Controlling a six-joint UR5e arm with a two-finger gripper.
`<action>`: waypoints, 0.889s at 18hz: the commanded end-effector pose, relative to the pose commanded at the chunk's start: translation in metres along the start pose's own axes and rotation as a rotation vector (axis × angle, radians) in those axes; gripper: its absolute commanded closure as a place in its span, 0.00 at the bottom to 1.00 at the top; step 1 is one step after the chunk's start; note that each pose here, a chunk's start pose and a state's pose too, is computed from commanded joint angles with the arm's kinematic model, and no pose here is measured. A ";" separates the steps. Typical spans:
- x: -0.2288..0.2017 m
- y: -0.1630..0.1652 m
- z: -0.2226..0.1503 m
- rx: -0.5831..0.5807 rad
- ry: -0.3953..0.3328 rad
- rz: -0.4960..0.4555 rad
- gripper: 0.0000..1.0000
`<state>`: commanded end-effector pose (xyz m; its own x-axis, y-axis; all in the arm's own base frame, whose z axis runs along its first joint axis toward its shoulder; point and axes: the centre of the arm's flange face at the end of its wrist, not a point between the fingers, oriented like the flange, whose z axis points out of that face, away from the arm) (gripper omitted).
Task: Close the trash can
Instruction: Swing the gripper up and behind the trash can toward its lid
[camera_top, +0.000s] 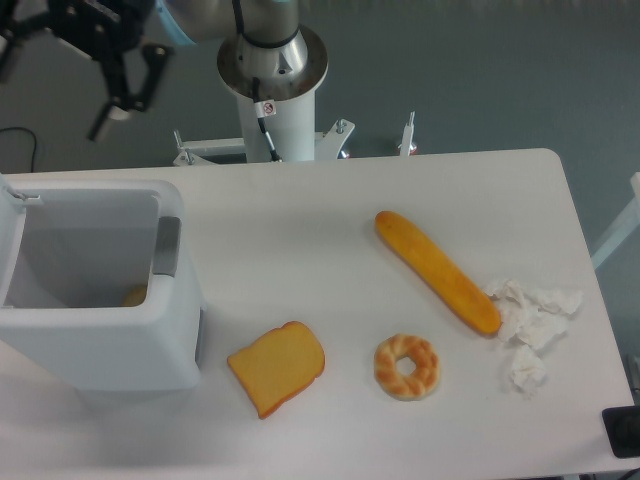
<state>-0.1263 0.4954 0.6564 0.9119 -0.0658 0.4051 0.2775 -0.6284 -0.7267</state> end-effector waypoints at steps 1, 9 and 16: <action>0.006 0.000 0.000 0.002 0.009 0.009 0.00; 0.051 0.004 0.008 -0.006 0.102 0.046 0.00; 0.074 0.007 0.018 -0.009 0.231 0.062 0.00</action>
<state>-0.0510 0.5000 0.6713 0.8337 -0.2791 0.4765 0.2195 -0.6243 -0.7497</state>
